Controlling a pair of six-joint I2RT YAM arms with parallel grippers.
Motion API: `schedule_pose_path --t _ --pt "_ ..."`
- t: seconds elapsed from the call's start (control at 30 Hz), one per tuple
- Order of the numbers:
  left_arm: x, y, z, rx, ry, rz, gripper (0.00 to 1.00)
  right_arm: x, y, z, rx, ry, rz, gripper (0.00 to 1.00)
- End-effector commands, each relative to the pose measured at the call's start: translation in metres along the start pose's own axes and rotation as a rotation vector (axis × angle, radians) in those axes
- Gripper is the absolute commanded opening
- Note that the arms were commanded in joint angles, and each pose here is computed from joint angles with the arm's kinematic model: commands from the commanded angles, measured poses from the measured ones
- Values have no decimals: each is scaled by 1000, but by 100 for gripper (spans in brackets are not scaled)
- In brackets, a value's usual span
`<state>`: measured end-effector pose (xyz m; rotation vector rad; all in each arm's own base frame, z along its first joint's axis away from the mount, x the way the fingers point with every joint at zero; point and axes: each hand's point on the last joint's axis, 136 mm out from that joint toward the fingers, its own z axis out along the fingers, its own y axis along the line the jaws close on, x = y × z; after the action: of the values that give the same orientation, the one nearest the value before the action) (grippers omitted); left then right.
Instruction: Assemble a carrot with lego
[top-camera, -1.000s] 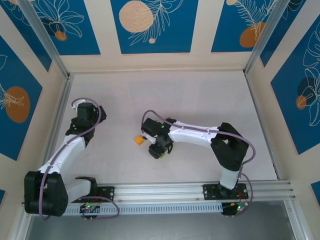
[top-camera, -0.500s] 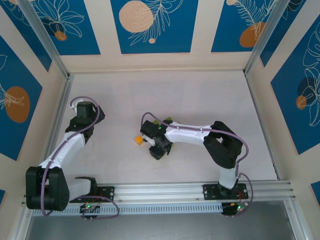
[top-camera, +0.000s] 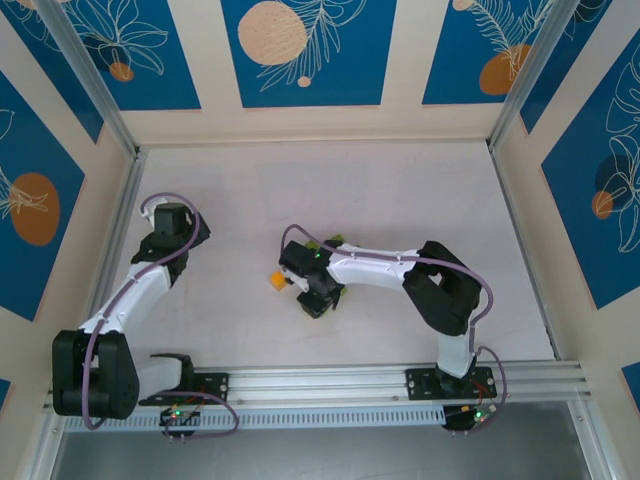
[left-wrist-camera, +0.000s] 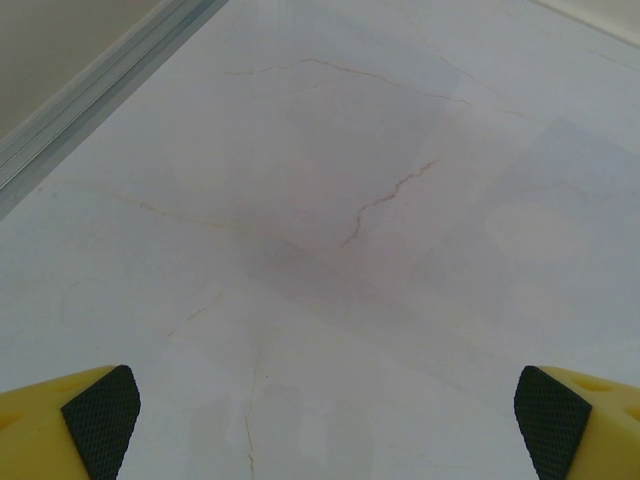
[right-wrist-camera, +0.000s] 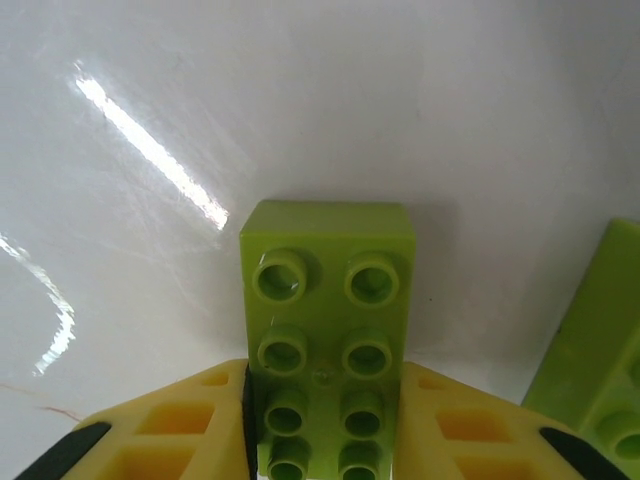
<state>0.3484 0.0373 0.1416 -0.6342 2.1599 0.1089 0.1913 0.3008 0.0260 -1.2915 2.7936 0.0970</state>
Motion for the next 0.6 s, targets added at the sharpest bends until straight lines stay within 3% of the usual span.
schedule_pose_path --t 0.0,0.33,0.57 --pt "-10 1 0 -5 -4 -26 99 -2 7 -7 -26 10 20 32" --pt "-9 1 1 -2 -1 -29 99 -28 9 -68 -78 -79 137 32" --pt "-9 1 1 0 3 -29 99 -62 8 -82 -131 -88 164 33"
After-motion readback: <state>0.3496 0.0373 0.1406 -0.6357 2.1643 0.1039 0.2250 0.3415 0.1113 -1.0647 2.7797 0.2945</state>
